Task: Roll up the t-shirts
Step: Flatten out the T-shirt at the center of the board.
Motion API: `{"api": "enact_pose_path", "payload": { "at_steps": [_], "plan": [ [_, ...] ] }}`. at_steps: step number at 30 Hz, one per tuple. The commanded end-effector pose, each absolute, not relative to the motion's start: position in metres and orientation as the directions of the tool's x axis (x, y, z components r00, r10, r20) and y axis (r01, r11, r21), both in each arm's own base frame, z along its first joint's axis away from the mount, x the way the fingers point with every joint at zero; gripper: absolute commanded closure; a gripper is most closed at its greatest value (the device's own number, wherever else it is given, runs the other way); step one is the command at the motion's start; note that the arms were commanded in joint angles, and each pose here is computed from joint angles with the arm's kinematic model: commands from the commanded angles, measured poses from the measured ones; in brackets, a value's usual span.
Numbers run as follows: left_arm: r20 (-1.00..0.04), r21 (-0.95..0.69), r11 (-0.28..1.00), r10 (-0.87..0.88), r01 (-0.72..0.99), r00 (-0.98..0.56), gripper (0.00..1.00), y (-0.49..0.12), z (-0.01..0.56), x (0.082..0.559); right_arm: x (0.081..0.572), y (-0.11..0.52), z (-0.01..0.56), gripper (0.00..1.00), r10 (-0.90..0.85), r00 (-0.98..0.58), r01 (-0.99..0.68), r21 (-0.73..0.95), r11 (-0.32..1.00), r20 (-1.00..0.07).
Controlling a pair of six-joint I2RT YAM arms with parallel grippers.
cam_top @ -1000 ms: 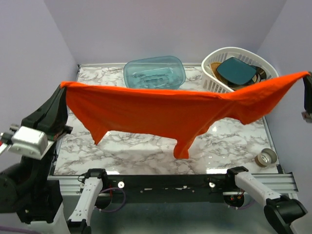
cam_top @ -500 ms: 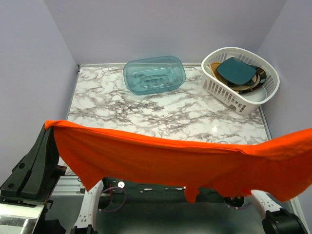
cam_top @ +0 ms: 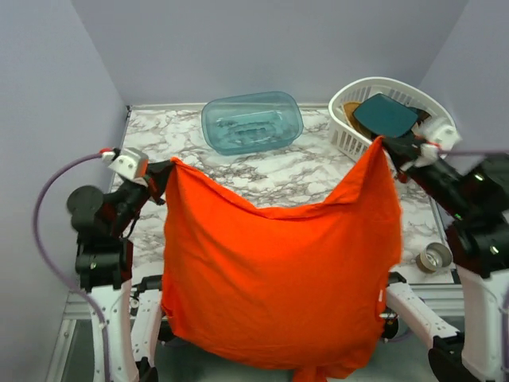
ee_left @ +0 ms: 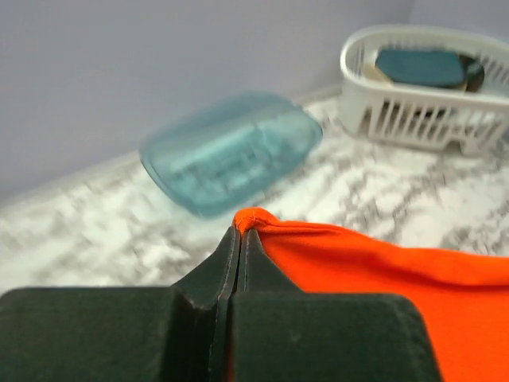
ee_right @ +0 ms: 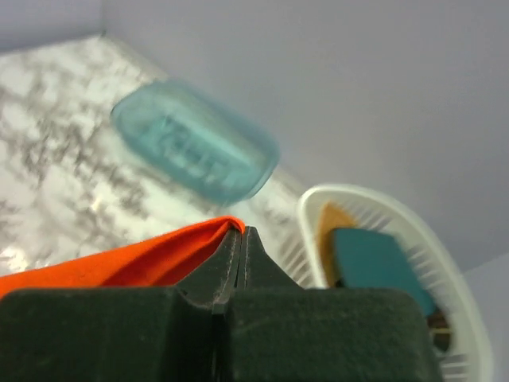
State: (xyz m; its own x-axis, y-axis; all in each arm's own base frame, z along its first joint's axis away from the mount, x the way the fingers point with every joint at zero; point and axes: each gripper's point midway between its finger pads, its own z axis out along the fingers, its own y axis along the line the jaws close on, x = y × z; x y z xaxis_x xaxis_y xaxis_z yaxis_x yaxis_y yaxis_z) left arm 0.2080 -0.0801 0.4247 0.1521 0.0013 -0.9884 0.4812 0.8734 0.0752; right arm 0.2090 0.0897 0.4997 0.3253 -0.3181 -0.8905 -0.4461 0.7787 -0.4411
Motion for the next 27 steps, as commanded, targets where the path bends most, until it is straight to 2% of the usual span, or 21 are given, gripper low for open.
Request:
{"api": "enact_pose_path", "payload": {
  "at_steps": [1,3,4,5,7,8,11,12,13,22,27],
  "plan": [
    [-0.981,-0.151,0.812,-0.052,0.564,-0.187,1.0,-0.093,0.294,0.23,0.247,0.122,0.346,0.99,-0.29,-0.015,-0.689,-0.2,0.697,-0.957],
    [-0.969,-0.178,0.802,-0.042,0.571,-0.244,1.0,-0.096,0.261,0.241,0.263,0.123,0.303,0.99,-0.324,-0.094,-0.706,-0.167,0.689,-0.941],
    [-0.944,-0.212,0.8,-0.019,0.561,-0.329,1.0,-0.096,0.223,0.25,0.272,0.123,0.275,0.99,-0.344,-0.139,-0.713,-0.147,0.685,-0.929],
    [-0.942,-0.195,0.82,-0.004,0.539,-0.336,1.0,-0.092,0.211,0.261,0.289,0.121,0.246,0.99,-0.369,-0.211,-0.707,-0.119,0.697,-0.905],
    [-0.904,-0.208,0.824,0.043,0.527,-0.424,1.0,-0.092,0.164,0.273,0.311,0.119,0.221,0.99,-0.387,-0.259,-0.694,-0.108,0.712,-0.885],
    [-0.909,-0.187,0.839,0.049,0.511,-0.413,1.0,-0.088,0.159,0.285,0.327,0.115,0.192,0.99,-0.408,-0.332,-0.678,-0.086,0.73,-0.85],
    [-0.881,-0.207,0.857,0.047,0.472,-0.472,1.0,-0.083,0.13,0.31,0.369,0.101,0.179,0.99,-0.418,-0.381,-0.595,-0.128,0.794,-0.824],
    [-0.873,-0.208,0.865,0.047,0.457,-0.485,1.0,-0.081,0.125,0.318,0.381,0.099,0.159,1.0,-0.428,-0.43,-0.582,-0.118,0.805,-0.795],
    [-0.849,-0.223,0.874,0.044,0.433,-0.526,1.0,-0.077,0.114,0.328,0.394,0.096,0.161,0.99,-0.428,-0.425,-0.565,-0.136,0.814,-0.797],
    [-0.864,-0.158,0.922,0.043,0.352,-0.501,1.0,-0.058,0.11,0.404,0.503,0.079,0.159,1.0,-0.488,-0.424,-0.451,-0.289,0.844,-0.763],
    [-0.861,-0.146,0.93,0.049,0.339,-0.506,1.0,-0.05,0.106,0.422,0.526,0.074,0.141,1.0,-0.562,-0.422,-0.467,-0.36,0.807,-0.712]
  ]
}}
